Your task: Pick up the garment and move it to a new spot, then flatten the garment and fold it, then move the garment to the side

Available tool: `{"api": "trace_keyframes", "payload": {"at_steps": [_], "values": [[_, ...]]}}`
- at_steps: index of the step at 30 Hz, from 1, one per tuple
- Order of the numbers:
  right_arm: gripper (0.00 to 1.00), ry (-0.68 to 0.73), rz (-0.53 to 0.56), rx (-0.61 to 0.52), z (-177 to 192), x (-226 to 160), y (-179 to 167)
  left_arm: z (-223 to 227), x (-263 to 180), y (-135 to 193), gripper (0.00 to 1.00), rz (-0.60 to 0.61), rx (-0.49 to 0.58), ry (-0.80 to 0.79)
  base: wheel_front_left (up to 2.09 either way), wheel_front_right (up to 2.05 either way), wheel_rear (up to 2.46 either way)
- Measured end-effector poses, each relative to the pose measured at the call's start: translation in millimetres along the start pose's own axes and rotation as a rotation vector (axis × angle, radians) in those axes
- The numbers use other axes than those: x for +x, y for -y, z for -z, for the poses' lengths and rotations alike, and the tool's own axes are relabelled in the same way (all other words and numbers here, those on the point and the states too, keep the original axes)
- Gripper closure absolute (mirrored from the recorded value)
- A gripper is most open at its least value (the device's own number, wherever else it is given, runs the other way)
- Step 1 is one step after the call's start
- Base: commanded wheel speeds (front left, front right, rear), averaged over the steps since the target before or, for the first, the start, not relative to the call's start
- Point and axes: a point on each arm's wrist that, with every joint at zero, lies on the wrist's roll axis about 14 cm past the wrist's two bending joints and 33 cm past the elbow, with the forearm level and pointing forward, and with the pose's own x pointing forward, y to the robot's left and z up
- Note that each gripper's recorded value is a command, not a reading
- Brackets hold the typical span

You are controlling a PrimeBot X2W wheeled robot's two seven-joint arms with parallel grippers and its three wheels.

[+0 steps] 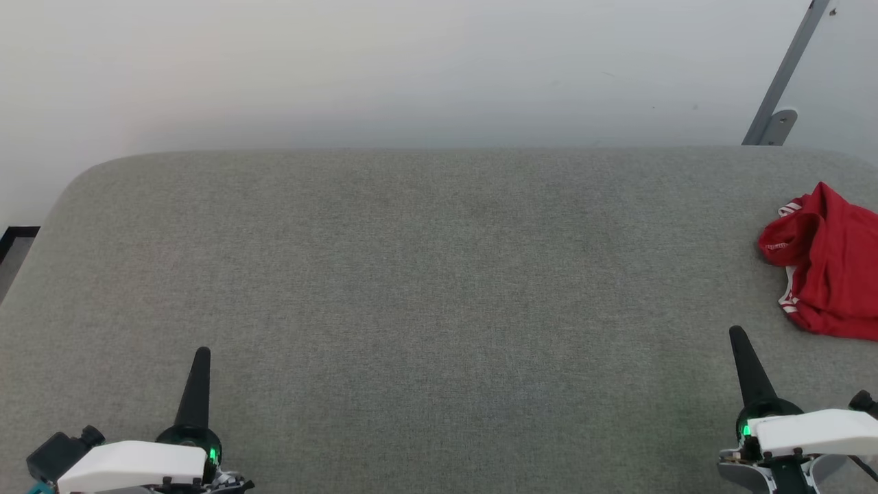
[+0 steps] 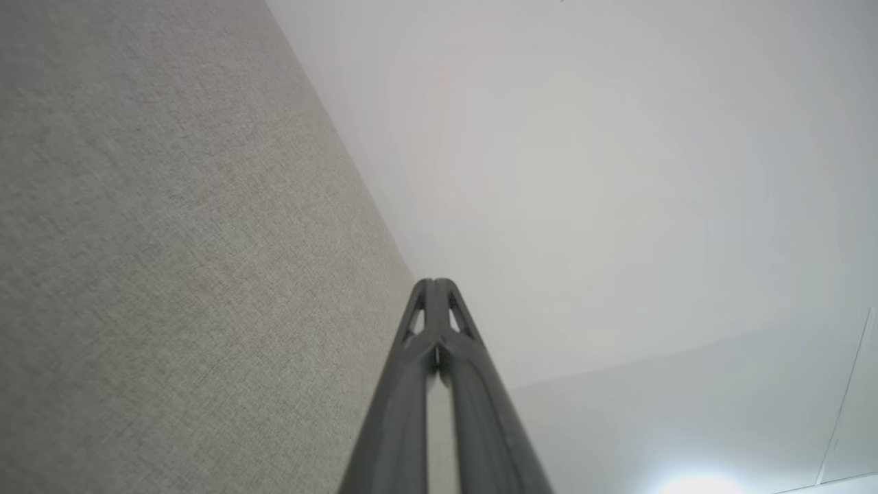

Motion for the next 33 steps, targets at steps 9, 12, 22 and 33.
{"api": "trace_keyframes", "payload": {"at_steps": [9,12,22,33], "values": [[1.0,-0.004,-0.006,0.079,-0.7,2.0,-2.1,3.6,5.9,3.9,1.0,0.008,-0.078,-0.015,0.0,0.0,0.0],[1.0,-0.003,-0.01,0.103,-1.2,3.1,-3.6,5.4,6.8,3.5,1.0,0.007,-0.099,-0.024,0.0,0.0,0.0],[1.0,-0.007,-0.019,0.183,-2.1,5.3,-6.3,9.6,13.4,9.2,1.0,0.02,-0.176,-0.04,0.0,0.0,0.0],[1.0,-0.009,-0.031,0.263,-3.7,7.1,-9.5,13.8,20.0,15.6,1.0,0.035,-0.255,-0.059,0.0,0.0,0.0]]}}
